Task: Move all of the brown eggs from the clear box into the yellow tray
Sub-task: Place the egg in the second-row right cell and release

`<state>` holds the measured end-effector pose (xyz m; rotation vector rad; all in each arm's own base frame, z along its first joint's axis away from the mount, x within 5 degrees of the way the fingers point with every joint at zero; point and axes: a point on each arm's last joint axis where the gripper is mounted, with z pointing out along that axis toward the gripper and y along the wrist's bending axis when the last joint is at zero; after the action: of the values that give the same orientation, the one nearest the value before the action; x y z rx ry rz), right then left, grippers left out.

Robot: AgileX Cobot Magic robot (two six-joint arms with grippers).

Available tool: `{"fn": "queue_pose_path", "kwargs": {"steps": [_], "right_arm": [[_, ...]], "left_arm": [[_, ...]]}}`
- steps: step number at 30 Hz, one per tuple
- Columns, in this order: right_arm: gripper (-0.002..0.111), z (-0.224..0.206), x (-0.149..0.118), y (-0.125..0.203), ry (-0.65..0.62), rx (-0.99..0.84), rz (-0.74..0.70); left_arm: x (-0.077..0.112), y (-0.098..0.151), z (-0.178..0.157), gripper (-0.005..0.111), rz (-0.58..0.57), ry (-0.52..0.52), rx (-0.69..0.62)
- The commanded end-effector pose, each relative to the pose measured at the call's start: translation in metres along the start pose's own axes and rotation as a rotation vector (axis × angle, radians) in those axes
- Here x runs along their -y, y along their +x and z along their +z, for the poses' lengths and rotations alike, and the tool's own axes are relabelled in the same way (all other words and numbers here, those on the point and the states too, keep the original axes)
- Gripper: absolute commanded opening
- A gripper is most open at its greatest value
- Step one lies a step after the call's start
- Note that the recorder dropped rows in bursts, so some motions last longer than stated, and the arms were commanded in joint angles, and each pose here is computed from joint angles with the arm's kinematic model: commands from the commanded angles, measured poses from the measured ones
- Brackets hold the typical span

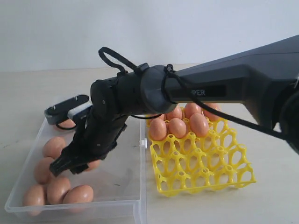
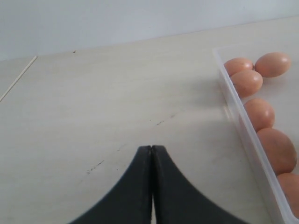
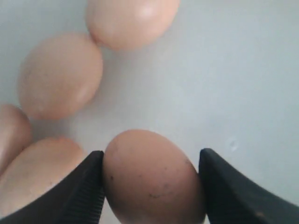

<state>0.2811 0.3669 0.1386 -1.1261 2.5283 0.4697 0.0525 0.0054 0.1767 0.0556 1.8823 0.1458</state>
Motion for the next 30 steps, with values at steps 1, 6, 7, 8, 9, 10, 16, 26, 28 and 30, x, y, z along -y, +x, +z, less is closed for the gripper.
{"fn": "queue_pose_path", "kwargs": {"steps": [1,6,7,8,9,10,16,26,28,30], "right_arm": [[0.000,-0.055,0.017,-0.028,0.093,0.342,0.027],[0.000,-0.103,0.047,-0.010,0.155,0.640,0.060],[0.000,-0.105,0.053,0.001,0.165,0.662,0.070],[0.000,-0.112,0.060,0.012,0.178,0.699,0.081],[0.000,-0.117,0.068,0.024,0.195,0.727,0.099],[0.000,-0.124,0.075,0.033,0.216,0.753,0.113],[0.000,-0.135,0.113,0.105,0.431,0.789,0.191],[0.000,-0.135,0.150,0.160,0.557,0.787,0.378],[0.000,-0.137,0.156,0.167,0.566,0.796,0.437],[0.000,-0.137,0.159,0.169,0.566,0.799,0.462]], "left_arm": [[0.000,-0.002,-0.001,0.000,-0.005,0.007,0.020],[0.000,-0.002,-0.001,0.000,-0.005,0.007,0.020],[0.000,-0.002,-0.001,0.000,-0.005,0.007,0.020],[0.000,-0.002,-0.001,0.000,-0.005,0.007,0.020],[0.000,-0.002,-0.001,0.000,-0.005,0.007,0.020],[0.000,-0.002,-0.001,0.000,-0.005,0.007,0.020],[0.000,-0.002,-0.001,0.000,-0.005,0.007,0.020],[0.000,-0.002,-0.001,0.000,-0.005,0.007,0.020],[0.000,-0.002,-0.001,0.000,-0.005,0.007,0.020],[0.000,-0.002,-0.001,0.000,-0.005,0.007,0.020]]}}
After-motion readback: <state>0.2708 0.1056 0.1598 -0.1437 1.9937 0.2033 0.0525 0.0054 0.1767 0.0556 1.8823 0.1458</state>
